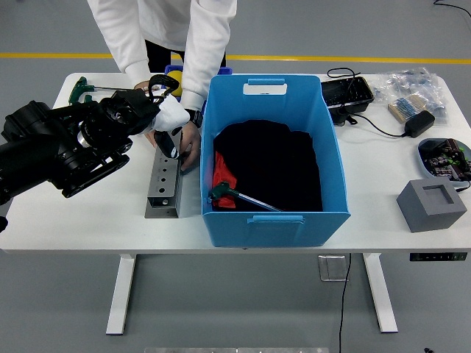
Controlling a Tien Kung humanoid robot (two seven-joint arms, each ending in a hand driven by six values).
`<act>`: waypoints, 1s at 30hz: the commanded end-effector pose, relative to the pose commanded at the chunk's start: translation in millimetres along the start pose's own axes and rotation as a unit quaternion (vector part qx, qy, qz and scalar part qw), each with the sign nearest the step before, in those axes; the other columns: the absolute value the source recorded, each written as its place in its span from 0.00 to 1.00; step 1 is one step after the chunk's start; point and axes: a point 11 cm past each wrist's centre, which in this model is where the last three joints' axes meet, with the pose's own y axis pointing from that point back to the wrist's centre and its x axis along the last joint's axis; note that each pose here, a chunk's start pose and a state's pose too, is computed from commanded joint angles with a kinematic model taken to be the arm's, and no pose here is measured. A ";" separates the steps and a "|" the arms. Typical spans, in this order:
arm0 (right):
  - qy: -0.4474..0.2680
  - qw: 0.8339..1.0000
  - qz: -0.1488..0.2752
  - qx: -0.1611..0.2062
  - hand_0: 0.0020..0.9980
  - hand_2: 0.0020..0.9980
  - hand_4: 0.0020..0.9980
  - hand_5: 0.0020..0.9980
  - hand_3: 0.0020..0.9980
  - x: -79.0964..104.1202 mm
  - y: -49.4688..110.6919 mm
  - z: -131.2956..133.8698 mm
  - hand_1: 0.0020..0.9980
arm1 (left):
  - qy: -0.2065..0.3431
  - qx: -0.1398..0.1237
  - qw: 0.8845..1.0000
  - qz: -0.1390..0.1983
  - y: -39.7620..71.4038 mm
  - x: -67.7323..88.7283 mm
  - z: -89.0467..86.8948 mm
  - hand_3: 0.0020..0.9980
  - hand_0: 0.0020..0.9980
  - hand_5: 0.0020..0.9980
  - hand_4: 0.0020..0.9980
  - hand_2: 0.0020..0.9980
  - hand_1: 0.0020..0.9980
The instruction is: Lift tool from toolbox,place it in box,lift tool from toolbox,place it in box
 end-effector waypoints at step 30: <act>-0.005 1.000 0.003 0.005 0.68 0.71 0.78 0.73 0.57 2.3 -0.2 -5.9 0.64 | -0.017 0.008 1.000 -0.022 -0.4 -6.0 -7.8 0.52 0.60 0.72 0.85 0.57 0.58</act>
